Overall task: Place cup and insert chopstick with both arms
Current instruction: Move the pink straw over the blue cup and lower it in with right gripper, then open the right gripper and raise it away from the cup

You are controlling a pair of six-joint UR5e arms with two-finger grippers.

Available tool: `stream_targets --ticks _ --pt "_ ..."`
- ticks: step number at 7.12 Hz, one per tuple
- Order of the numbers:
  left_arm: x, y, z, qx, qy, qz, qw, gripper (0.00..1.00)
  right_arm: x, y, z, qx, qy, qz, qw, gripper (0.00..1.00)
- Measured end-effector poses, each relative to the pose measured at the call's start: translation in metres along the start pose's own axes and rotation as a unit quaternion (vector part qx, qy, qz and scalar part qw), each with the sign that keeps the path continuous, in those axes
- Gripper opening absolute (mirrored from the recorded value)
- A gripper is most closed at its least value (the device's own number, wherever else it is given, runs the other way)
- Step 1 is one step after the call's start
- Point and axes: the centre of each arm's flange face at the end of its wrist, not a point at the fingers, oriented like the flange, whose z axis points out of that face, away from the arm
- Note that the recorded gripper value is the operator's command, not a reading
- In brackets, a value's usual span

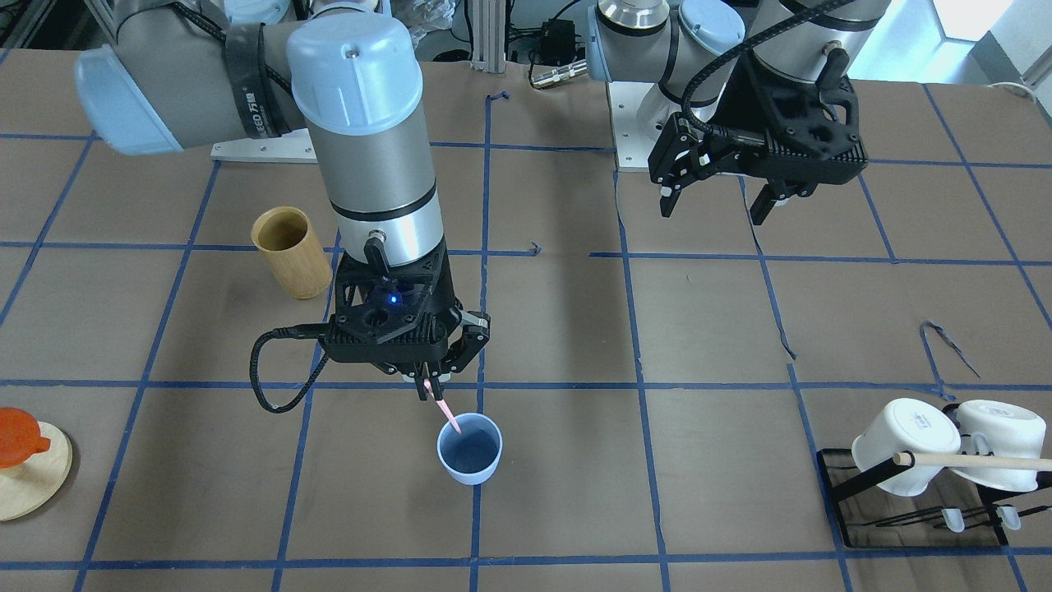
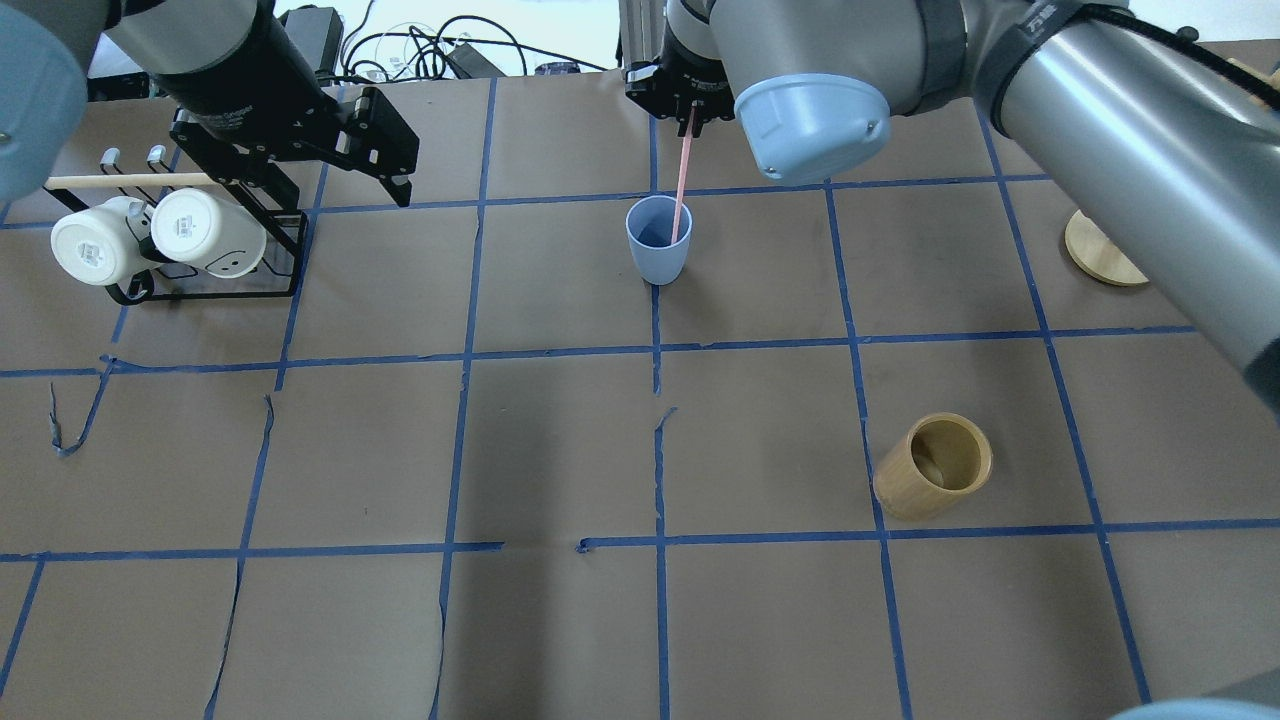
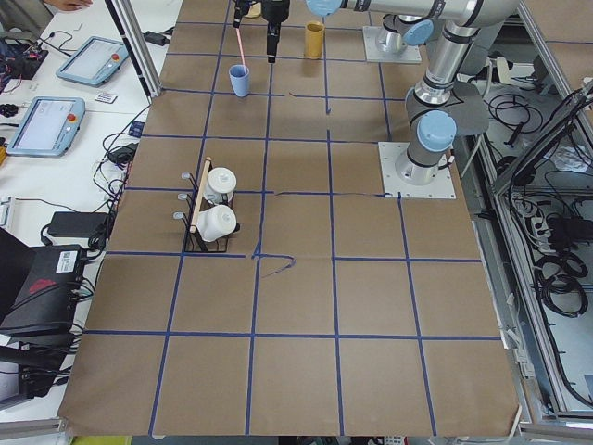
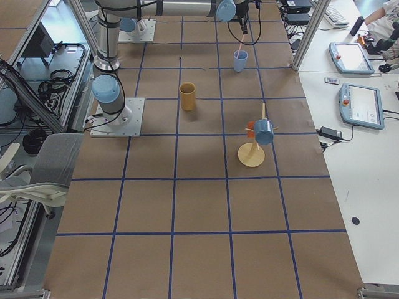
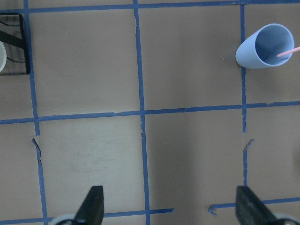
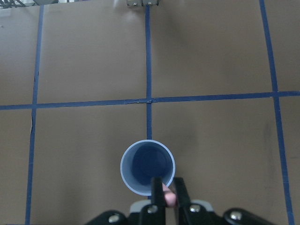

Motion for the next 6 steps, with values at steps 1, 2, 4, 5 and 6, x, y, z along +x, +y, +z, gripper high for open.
stream_targets --ticks 1,2,4,5,6 --pt "0.000 0.001 -0.001 0.000 0.000 -0.002 1.0000 1.00 -0.004 0.002 0.007 -0.002 0.000 0.000 1.0000 0.12" --pt "0.000 0.002 -0.001 -0.001 -0.001 -0.003 1.0000 1.00 -0.005 0.003 0.013 -0.002 0.000 -0.001 1.0000 0.18" --pt "0.000 0.004 -0.003 -0.001 -0.001 -0.004 1.0000 1.00 -0.006 0.006 0.030 0.001 -0.002 0.000 1.0000 0.52" --pt "0.000 0.004 -0.003 0.000 -0.001 -0.004 1.0000 1.00 -0.006 0.006 0.033 0.003 -0.003 -0.001 1.0000 0.80" --pt "0.000 0.005 -0.004 0.000 -0.001 -0.004 1.0000 1.00 -0.006 0.005 0.031 0.008 -0.004 -0.004 1.0000 0.84"
